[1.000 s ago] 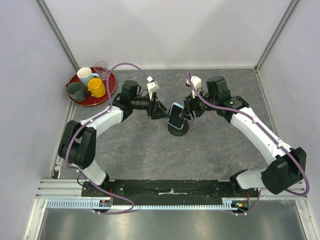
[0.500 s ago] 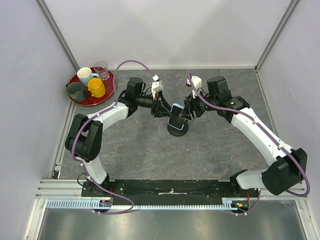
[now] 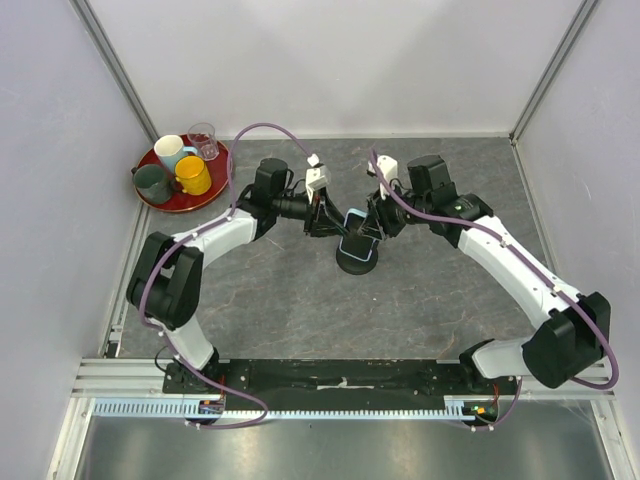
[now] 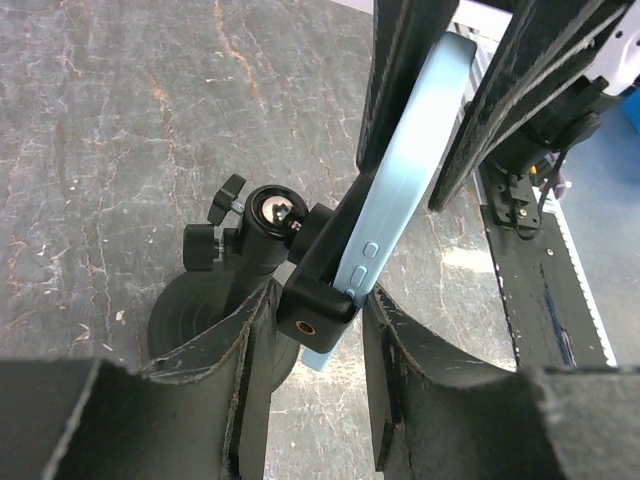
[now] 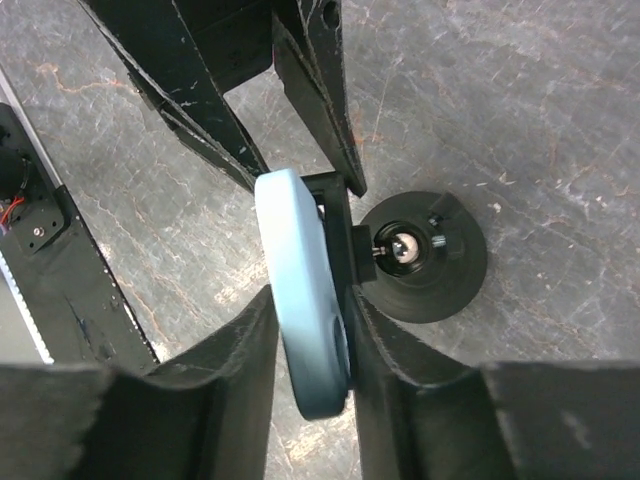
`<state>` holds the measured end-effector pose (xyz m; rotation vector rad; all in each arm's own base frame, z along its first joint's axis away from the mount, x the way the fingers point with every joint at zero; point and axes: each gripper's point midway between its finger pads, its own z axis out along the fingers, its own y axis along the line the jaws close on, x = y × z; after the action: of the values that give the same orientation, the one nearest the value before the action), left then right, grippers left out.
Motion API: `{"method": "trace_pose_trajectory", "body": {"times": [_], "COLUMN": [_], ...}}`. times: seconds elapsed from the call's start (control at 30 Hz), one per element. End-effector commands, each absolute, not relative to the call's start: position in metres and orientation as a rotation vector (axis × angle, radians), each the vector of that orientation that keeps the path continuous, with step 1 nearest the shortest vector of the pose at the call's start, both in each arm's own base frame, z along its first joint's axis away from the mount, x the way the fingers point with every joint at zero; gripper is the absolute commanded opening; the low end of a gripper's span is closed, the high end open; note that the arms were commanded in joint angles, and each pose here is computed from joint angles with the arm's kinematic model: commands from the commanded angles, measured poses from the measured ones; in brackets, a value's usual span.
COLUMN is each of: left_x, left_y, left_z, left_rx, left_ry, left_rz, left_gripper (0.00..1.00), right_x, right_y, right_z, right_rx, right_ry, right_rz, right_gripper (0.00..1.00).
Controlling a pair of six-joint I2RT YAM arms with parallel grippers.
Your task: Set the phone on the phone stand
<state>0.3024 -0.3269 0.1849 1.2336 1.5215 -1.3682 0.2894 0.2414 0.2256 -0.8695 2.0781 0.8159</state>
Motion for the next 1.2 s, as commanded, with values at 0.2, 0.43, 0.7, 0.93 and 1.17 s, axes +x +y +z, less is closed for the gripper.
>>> {"method": "trace_pose_trajectory", "body": {"times": [0.2,0.43,0.7,0.93,1.17], "left_x": [0.32,0.318,0.318,0.32,0.323], "left_y": [-0.327,-0.325,-0.317,-0.272,-0.235], "left_z": [0.174,0.172,0.189,0.258,0.291], "left_rx": [1.154,1.105,1.058,0.84,0.632], "left_ry": [1.667,1.678,1.783,1.74,1.665], "left_rz": [-1.028,-0.96,-0.947,-0.822,-0.651], "left_gripper": [0.02,0.02,0.54,0.91,0.9], "right_x": [0.297,0.3,0.301,0.31,0.341], "right_y": [0.243,0.242,0.251,0.256,0.257], "right_z": [0.211,0.224,0.22,0.218,0.224], "right_rx": [-0.825,-0.774,-0.849,-0.938,-1.024], "right_ry": [2.051,1.954,1.943,1.946,1.916], "right_rz": [0.717,0.707,0.743,0.723,0.664], "right_gripper": [0.0,0.0,0.0,0.0,0.0]}}
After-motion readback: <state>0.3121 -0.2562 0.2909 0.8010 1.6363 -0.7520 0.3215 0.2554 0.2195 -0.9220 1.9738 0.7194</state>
